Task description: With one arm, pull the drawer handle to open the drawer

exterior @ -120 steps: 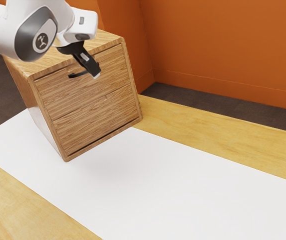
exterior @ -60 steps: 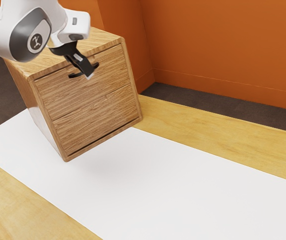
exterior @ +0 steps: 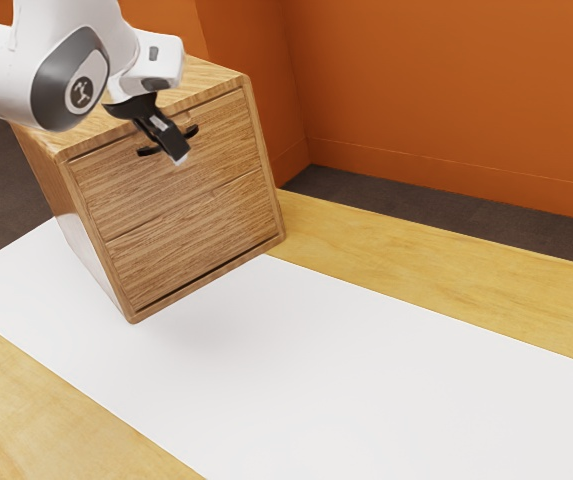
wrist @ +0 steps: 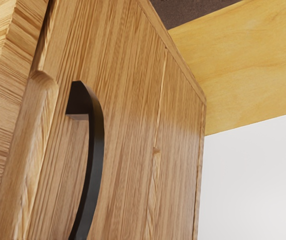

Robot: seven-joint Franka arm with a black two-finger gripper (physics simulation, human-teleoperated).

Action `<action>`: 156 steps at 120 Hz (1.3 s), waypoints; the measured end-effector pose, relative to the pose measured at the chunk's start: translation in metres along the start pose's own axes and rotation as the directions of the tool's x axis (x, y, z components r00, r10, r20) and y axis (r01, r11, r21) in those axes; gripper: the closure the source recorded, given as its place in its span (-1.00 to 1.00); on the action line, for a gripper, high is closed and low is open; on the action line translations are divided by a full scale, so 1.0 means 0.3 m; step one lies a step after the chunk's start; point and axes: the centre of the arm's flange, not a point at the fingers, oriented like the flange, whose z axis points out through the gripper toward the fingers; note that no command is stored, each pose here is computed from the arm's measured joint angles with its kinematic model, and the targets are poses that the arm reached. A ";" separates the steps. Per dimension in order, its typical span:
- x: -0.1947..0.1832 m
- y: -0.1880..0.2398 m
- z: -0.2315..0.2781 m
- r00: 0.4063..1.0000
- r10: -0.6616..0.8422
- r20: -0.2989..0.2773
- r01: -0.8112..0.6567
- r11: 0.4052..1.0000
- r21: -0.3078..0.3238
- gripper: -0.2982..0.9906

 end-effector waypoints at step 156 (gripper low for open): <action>0.086 0.130 0.112 0.993 0.113 -0.041 -0.116 0.990 -0.085 -0.14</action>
